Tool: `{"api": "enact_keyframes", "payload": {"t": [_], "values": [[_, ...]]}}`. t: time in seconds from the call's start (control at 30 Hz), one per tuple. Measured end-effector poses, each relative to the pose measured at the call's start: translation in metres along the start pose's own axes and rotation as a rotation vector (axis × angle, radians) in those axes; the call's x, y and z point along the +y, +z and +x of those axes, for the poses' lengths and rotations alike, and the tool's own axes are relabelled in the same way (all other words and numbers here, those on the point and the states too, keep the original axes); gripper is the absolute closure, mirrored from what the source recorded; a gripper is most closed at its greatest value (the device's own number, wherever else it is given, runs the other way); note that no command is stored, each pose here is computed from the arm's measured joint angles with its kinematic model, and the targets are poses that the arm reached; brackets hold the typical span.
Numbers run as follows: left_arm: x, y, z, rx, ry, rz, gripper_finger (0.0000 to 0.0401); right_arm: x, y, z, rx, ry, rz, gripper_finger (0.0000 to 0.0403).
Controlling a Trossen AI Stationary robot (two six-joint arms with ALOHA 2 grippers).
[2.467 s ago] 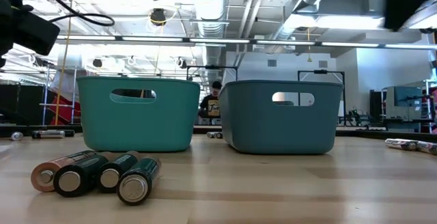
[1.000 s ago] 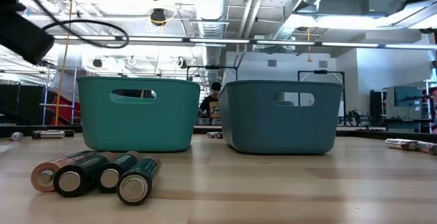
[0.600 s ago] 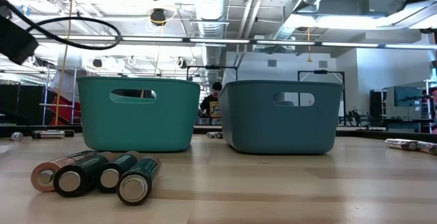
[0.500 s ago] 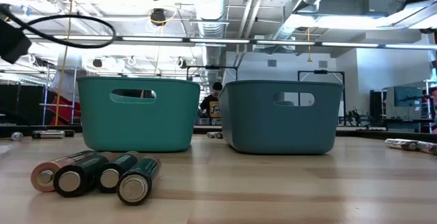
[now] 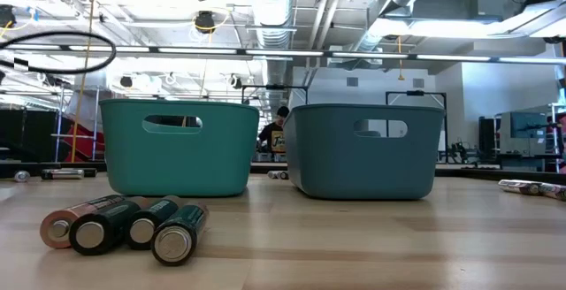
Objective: Sort batteries
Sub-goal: Put the silver battery into the green bin
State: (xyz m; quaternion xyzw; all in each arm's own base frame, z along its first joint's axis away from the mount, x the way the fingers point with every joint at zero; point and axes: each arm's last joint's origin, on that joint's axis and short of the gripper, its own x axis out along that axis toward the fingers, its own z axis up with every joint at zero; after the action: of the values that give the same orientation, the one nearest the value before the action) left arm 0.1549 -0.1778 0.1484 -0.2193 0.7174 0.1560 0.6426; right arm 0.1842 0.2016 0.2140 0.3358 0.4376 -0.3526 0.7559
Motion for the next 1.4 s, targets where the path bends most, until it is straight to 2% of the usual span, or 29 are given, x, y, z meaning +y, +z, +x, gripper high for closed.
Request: {"api": "enact_keyframes", "payload": {"t": [0.1, 0.27, 0.5, 0.67, 0.87, 1.1, 1.4], "values": [[0.002, 0.000, 0.006, -0.003, -0.025, -0.022, 0.0278, 0.001, 0.003, 0.001, -0.002, -0.005, -0.002, 0.0261], [0.009, 0.000, 0.011, 0.000, 0.002, -0.051, 0.0282, 0.002, 0.006, 0.003, -0.003, -0.005, -0.010, 0.0261], [0.010, 0.001, 0.012, -0.046, 0.020, -0.035, 0.0365, 0.004, 0.006, 0.003, 0.000, 0.005, -0.040, 0.0261], [0.010, 0.003, 0.012, -0.051, 0.020, -0.075, 0.0365, 0.003, -0.001, 0.000, 0.014, 0.032, -0.068, 0.0261], [0.003, 0.004, 0.000, -0.078, 0.032, -0.145, 0.0365, -0.007, -0.029, -0.014, 0.042, 0.079, -0.079, 0.0270], [-0.015, 0.015, -0.040, -0.173, 0.036, -0.163, 0.0365, -0.030, -0.063, -0.022, 0.078, 0.120, -0.036, 0.0278], [-0.017, 0.062, -0.119, -0.341, 0.068, -0.109, 0.0365, -0.040, -0.075, -0.015, 0.099, 0.143, 0.000, 0.0278]]}}
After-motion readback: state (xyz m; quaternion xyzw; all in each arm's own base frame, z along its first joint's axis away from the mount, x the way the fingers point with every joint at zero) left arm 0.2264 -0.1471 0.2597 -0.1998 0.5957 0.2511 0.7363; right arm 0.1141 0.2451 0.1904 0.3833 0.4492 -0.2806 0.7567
